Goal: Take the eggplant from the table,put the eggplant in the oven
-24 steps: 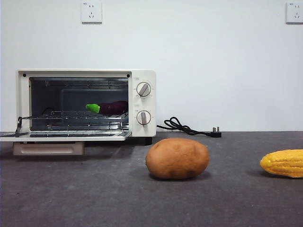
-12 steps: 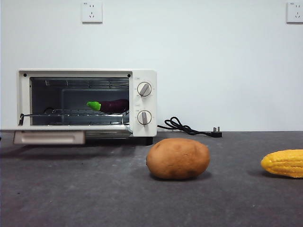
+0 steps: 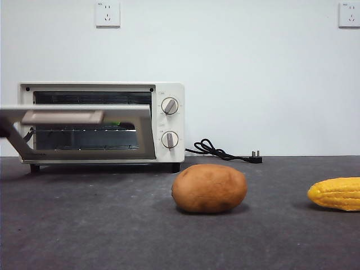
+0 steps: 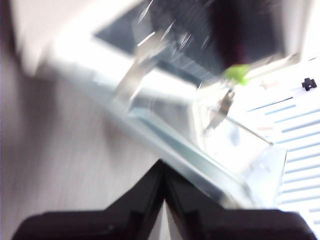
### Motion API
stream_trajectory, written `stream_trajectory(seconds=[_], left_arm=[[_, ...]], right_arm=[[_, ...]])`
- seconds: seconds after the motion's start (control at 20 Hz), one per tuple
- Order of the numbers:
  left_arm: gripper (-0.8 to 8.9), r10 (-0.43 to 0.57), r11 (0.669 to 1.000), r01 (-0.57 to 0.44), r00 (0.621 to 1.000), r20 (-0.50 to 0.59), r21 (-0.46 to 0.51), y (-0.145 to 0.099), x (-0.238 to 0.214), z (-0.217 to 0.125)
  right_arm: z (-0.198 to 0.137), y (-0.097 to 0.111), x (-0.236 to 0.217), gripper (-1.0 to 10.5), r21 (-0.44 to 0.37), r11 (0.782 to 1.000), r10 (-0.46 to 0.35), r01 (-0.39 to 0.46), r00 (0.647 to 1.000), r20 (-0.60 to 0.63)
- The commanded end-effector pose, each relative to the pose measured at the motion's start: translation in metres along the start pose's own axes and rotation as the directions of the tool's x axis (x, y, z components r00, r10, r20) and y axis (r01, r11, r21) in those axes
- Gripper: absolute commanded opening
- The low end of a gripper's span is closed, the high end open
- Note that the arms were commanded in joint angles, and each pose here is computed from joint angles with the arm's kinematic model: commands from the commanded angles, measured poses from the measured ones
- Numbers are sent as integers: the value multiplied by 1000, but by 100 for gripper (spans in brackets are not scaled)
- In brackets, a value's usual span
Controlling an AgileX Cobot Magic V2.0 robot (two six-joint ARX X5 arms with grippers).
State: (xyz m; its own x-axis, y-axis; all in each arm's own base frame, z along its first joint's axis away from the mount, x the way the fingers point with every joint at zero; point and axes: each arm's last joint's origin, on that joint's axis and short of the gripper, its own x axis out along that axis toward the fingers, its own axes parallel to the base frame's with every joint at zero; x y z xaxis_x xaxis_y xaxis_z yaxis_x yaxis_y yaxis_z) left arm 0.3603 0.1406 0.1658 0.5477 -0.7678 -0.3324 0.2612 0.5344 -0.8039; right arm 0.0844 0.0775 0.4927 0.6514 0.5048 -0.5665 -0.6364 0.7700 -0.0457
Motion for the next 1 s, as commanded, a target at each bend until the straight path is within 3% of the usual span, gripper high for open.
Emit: stream_trajectory(seconds=[0.05,0.2,0.45,0.7,1.0], left_arm=[[-7,-14,999,12,999,43,51,-16,-4,14],[-7,75,987,-88,992,100,134,-30,-4,26],[-7,178,939,-222,967,180,264,-44,12,39],[-6,295,880,-365,921,253,303,-64,22,53],[-6,386,818,-475,871,304,324,-121,3,50]], right_arm=[[-3,0,1,-8,3,1000,-1,1,1000,-30],[-3,0,1,-8,3,1000,-1,1,1000,-30],[-3,0,1,-8,8,1000,0,1,1000,-30],[-3,0,1,-8,13,1000,0,1,1000,-30],[-2,0,3,-8,11,1000,0,1,999,-35]])
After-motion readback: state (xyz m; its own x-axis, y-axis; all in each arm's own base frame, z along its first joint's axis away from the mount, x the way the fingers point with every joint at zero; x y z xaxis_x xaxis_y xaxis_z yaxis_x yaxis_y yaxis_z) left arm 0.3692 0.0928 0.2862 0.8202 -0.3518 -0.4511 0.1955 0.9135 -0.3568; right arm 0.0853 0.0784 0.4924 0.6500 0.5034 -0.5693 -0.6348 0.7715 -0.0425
